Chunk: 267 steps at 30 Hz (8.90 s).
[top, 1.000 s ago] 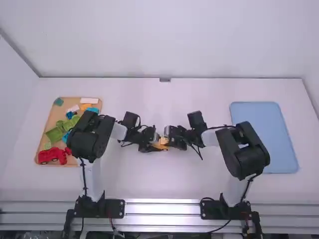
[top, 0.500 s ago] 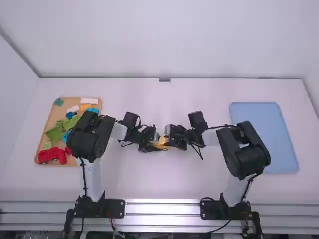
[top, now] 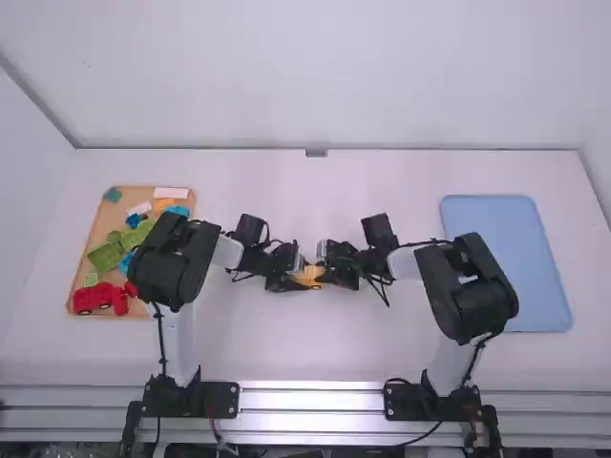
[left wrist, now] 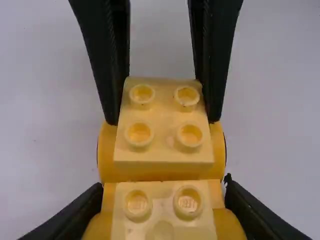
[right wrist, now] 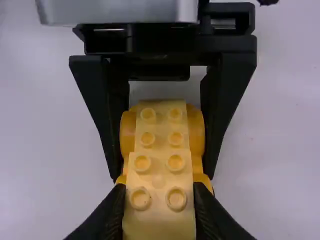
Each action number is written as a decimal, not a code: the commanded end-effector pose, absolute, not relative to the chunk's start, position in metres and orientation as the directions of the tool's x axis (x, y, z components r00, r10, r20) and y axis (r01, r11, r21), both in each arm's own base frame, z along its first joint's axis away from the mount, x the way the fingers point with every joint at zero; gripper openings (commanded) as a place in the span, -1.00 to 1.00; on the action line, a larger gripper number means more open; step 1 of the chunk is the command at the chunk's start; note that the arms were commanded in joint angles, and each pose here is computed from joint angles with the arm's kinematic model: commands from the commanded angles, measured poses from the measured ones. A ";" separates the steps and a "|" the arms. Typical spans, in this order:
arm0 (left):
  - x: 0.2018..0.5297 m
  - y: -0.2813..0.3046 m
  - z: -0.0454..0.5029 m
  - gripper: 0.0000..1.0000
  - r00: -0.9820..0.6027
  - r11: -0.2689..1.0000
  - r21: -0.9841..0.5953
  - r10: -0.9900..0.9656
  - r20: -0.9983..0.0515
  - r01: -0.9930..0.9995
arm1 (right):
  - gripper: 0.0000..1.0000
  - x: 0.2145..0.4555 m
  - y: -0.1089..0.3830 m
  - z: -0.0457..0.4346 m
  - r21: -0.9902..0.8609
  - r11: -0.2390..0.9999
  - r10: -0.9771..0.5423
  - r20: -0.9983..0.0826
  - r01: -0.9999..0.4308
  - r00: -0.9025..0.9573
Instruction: Assemble lego blocks to make yellow taxi
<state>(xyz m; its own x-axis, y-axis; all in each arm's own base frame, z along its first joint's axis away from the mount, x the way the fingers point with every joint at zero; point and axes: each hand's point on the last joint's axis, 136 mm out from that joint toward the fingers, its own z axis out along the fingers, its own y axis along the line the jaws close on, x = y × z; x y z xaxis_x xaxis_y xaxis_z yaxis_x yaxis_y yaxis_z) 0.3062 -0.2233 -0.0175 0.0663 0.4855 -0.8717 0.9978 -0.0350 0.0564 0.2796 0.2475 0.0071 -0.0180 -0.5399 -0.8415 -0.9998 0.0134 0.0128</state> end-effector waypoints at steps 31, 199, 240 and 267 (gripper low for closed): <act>0.303 -0.222 -0.026 -0.06 0.061 -0.037 0.050 0.501 -0.863 0.998 | -1.00 0.296 0.237 0.007 0.052 0.137 -0.565 -0.816 -0.989 -0.121; 0.415 -0.019 0.163 0.98 -0.572 0.832 -0.266 0.073 -0.817 0.486 | 0.96 0.336 0.310 0.181 -0.023 0.059 -0.205 -0.979 -0.998 0.010; 0.329 0.165 0.246 0.98 -0.357 0.788 -0.430 -0.594 -0.721 -0.441 | 0.97 0.344 0.406 0.237 -0.154 -0.117 -0.312 -0.932 -0.981 0.183; 0.366 0.155 0.244 0.98 -0.638 0.897 -0.197 -0.422 -0.644 -0.395 | 0.96 0.329 0.429 0.245 -0.178 -0.122 -0.335 -0.919 -0.976 0.209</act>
